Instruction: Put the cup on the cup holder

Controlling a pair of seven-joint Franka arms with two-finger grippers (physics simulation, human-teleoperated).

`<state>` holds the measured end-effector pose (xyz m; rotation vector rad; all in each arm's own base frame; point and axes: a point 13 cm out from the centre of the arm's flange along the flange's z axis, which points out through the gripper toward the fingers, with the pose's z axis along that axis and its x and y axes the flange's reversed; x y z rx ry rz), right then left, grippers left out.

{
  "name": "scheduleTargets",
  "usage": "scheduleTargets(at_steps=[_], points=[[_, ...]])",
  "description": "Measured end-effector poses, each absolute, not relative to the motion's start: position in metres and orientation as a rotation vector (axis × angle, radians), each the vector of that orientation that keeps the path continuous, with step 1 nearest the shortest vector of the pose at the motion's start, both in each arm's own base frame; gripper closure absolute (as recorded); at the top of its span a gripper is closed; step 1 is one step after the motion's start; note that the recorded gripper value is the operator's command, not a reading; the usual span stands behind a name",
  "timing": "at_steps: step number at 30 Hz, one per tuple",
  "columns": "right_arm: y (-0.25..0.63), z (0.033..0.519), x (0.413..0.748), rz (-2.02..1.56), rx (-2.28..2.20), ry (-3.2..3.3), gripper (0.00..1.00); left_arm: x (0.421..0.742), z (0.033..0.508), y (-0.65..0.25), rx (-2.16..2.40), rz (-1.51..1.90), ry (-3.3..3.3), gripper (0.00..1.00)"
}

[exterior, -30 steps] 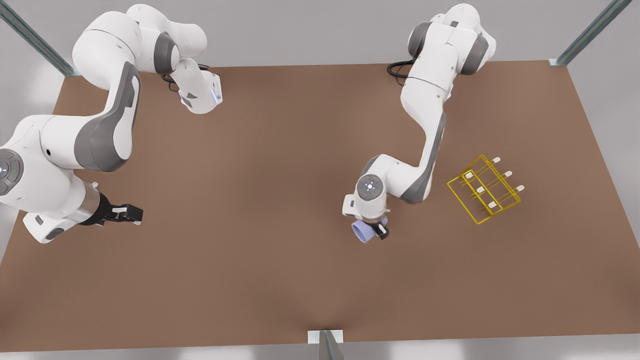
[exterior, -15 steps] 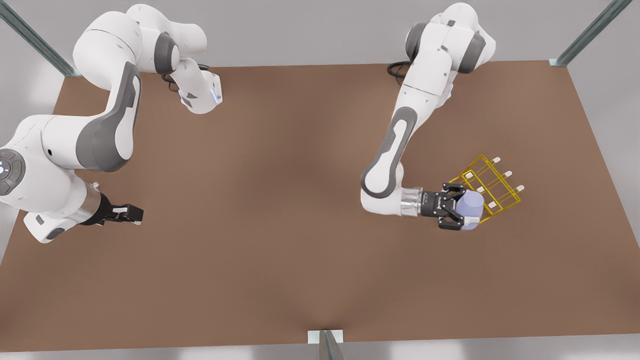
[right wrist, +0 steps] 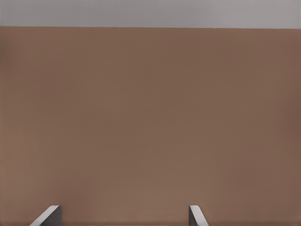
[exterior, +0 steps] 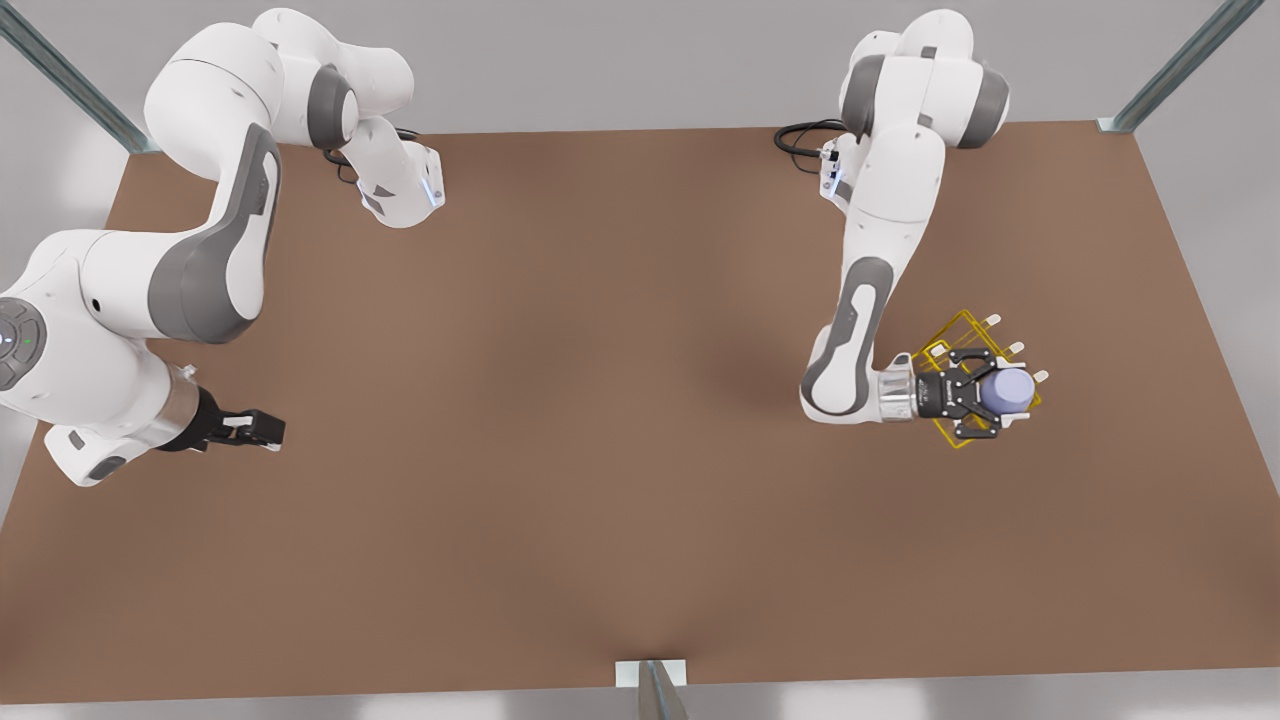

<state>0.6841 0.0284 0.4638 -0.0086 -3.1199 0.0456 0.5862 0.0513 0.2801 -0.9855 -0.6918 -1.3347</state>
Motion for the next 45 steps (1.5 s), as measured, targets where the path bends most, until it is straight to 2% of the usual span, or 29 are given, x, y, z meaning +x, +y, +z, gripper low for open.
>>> scheduleTargets(at_steps=[10,22,23,24,30,32,33,35,37,38,40,41,42,43,45], points=[[0.022,0.464,0.684,0.045,-0.026,-3.12,0.0,0.591,0.234,0.069,-1.05,-1.325,-0.787,0.28],[0.03,0.464,0.684,0.042,-0.011,-3.12,0.0,0.575,0.194,0.073,-1.059,-1.351,-0.817,0.28],[0.03,0.464,0.684,0.042,-0.011,-3.12,0.0,0.574,0.193,0.073,-1.057,-1.355,-0.822,0.18],[0.03,0.464,0.684,0.043,-0.012,-3.12,0.0,0.573,0.192,0.072,-1.056,-1.358,-0.829,0.0],[0.029,0.464,0.684,0.045,-0.014,-3.12,0.0,0.568,0.194,0.053,-1.047,-1.395,-0.862,0.0],[0.027,0.464,0.684,0.045,-0.018,-3.12,0.0,0.578,0.212,0.027,-1.04,-1.449,-0.902,0.0],[0.027,0.464,0.684,0.045,-0.019,-3.12,0.0,0.594,0.236,0.005,-1.028,-1.499,-0.973,0.0],[0.025,0.464,0.684,0.046,-0.024,-3.12,0.0,0.638,0.317,-0.063,-0.999,-1.562,-1.347,0.0],[0.025,0.464,0.684,0.047,-0.023,-3.12,0.0,0.657,0.372,-0.096,-1.001,-1.321,-1.911,0.0],[0.024,0.464,0.684,0.047,-0.025,-3.12,0.0,0.66,0.38,-0.098,-1.011,-1.113,-2.155,0.0],[0.027,0.464,0.684,0.046,-0.019,-3.12,0.0,0.665,0.367,-0.112,-0.998,-0.665,-2.512,0.0],[0.029,0.452,0.679,0.013,-0.018,-3.093,0.0,0.664,0.387,-0.114,-0.956,-0.491,-2.649,0.0],[0.035,0.434,0.653,-0.057,-0.001,-3.038,0.0,0.656,0.433,-0.107,-0.905,-0.356,-2.774,0.0],[0.059,0.416,0.63,-0.109,0.087,-2.999,0.0,0.638,0.482,-0.089,-0.849,-0.261,-2.866,0.0],[0.077,0.421,0.621,-0.101,0.185,-3.037,0.0,0.583,0.54,-0.061,-0.763,-0.119,-2.94,0.0]])
